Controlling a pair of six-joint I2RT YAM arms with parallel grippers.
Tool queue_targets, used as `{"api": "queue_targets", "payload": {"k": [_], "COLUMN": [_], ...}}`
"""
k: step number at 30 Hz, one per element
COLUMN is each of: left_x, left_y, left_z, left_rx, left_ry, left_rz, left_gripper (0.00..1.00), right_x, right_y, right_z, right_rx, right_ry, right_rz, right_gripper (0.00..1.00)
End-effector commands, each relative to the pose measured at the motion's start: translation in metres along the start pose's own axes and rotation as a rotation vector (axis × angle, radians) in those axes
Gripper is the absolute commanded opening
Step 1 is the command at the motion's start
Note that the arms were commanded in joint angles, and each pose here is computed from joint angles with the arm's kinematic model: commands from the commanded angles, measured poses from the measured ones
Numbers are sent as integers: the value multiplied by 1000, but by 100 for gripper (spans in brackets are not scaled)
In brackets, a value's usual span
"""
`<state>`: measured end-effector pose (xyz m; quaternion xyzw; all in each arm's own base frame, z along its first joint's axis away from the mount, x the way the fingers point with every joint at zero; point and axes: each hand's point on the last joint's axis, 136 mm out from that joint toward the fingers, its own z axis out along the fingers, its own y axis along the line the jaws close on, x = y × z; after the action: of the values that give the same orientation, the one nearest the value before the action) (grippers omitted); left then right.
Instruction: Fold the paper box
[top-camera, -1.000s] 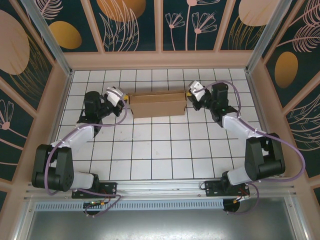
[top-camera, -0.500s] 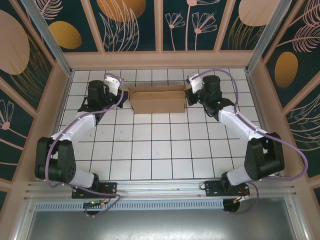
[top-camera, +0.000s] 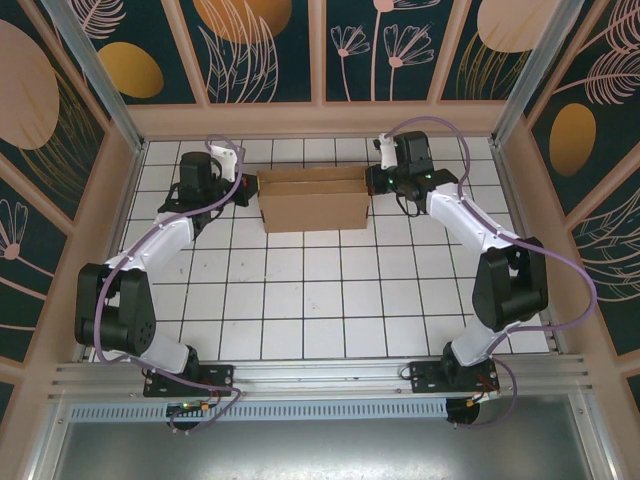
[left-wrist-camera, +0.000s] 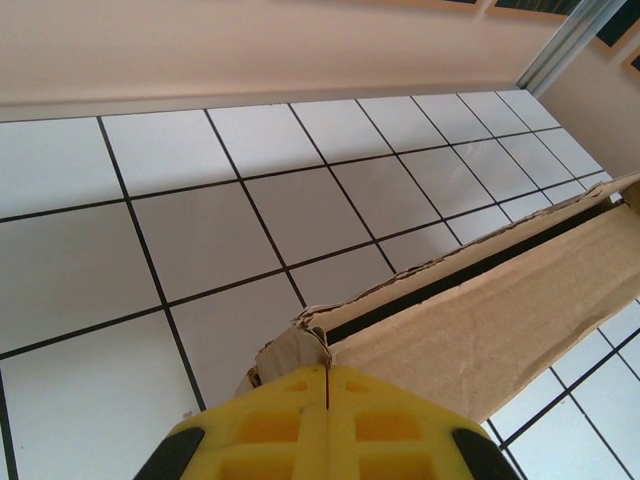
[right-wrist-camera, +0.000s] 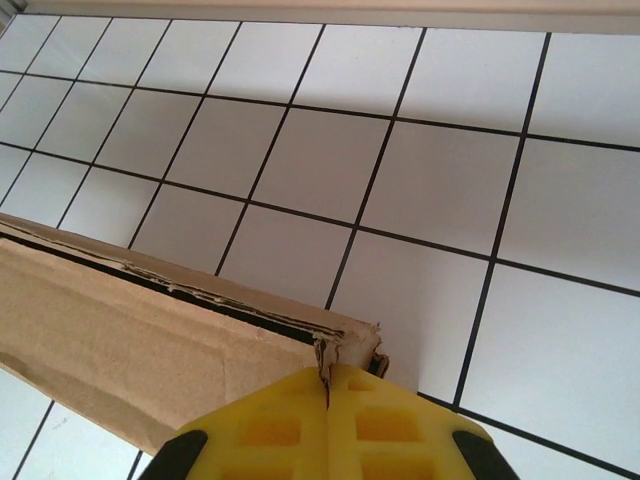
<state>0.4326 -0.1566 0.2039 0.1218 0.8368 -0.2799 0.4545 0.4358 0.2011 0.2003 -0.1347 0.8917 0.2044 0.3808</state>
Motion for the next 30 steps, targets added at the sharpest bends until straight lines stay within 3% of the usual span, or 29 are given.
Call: {"api": "queue_targets", "payload": {"k": [1,12,22,30], "left_x": [12,30,14,45], "left_y": [-5,3,-2,14], "left_z": [8,14,15,11], "left_rx": [19,-7,13,-65], "left_ry": [61,104,86,106], "left_rz": [-54,-115,-150,-143], "left_gripper": [0,0,0,0], "right_x": [9,29,27,37], "right_y": [-3,-16,-13,-15], "right_z": [1,8,9,7], "right_rx": [8,64,57,91], "right_ry": [43,60,66,52], "right_rz": [44,45,41,26], "right_gripper": [0,0,0,0]}}
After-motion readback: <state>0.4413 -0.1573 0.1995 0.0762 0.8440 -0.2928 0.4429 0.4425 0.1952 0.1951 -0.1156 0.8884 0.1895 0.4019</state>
